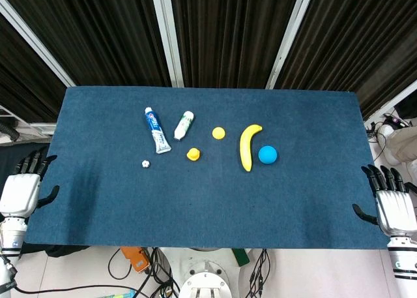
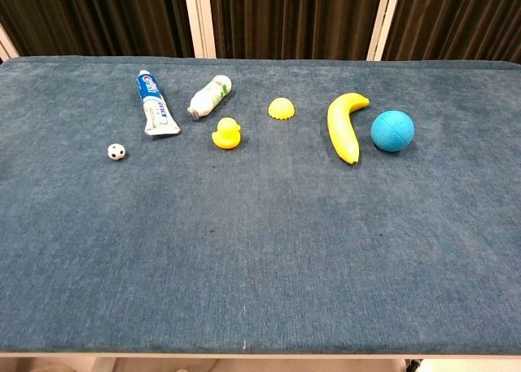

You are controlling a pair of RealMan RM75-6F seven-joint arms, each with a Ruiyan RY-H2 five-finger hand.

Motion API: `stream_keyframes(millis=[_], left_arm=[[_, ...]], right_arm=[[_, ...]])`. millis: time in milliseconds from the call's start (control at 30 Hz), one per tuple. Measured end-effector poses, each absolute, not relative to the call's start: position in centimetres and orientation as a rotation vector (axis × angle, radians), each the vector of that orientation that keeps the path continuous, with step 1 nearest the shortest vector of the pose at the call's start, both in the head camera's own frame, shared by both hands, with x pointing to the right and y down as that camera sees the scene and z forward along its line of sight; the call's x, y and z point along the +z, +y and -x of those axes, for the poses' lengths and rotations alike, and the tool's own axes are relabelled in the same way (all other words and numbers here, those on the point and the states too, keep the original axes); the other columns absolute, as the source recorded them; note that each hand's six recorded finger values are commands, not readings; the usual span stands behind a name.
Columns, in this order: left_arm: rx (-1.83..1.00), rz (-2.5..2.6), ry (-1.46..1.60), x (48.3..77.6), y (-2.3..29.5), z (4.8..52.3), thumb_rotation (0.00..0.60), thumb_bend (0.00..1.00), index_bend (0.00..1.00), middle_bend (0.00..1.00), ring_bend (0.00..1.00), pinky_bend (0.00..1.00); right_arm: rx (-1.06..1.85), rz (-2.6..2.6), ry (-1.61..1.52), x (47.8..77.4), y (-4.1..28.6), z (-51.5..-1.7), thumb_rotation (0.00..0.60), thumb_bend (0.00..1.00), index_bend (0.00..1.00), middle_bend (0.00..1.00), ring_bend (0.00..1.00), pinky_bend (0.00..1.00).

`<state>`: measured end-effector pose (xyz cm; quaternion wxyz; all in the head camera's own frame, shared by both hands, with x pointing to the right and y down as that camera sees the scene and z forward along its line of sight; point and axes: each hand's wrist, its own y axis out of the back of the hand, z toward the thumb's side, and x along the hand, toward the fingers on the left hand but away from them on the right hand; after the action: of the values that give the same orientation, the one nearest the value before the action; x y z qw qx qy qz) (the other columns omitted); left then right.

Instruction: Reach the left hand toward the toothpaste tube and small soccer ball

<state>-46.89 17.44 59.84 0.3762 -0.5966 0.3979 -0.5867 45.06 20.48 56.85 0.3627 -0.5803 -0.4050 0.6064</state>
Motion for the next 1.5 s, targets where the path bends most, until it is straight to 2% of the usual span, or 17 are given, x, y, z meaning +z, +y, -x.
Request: stream_keyframes(millis=[467, 667, 867, 1133, 1500], left_arm=[[-1.507, 1.596, 1.031, 60.4, 17.7, 46.5, 0.6, 0.31, 0.15, 0.0, 0.0, 0.12], [-1.431, 1.783, 1.081, 61.1, 17.9, 44.6, 0.6, 0.3, 0.15, 0.0, 0.0, 0.12], [-1.405, 1.986, 1.027, 64.9, 18.4, 41.5, 0.6, 0.29, 0.15, 0.0, 0.0, 0.12], [-1.402, 2.143, 0.973, 70.6, 17.7, 37.7, 0.6, 0.28, 0.22, 0.0, 0.0, 0.12], [-1.403, 2.166, 0.948, 73.5, 13.9, 35.4, 0.6, 0.28, 0.3, 0.0, 0.0, 0.12]], right_arm=[[1.567, 1.497, -1.055, 56.8, 20.5, -45.2, 0.6, 0.35, 0.16, 0.16, 0.1, 0.0], [1.57, 1.505, -1.063, 56.9, 20.6, -45.1, 0.6, 0.35, 0.16, 0.16, 0.1, 0.0], [1.575, 1.504, -1.066, 56.9, 20.6, -45.2, 0.6, 0.35, 0.16, 0.16, 0.1, 0.0], [1.574, 1.509, -1.063, 57.0, 20.5, -45.3, 0.6, 0.35, 0.16, 0.16, 0.1, 0.0], [1.575, 1.511, -1.047, 57.1, 20.5, -45.2, 0.6, 0.35, 0.16, 0.16, 0.1, 0.0]])
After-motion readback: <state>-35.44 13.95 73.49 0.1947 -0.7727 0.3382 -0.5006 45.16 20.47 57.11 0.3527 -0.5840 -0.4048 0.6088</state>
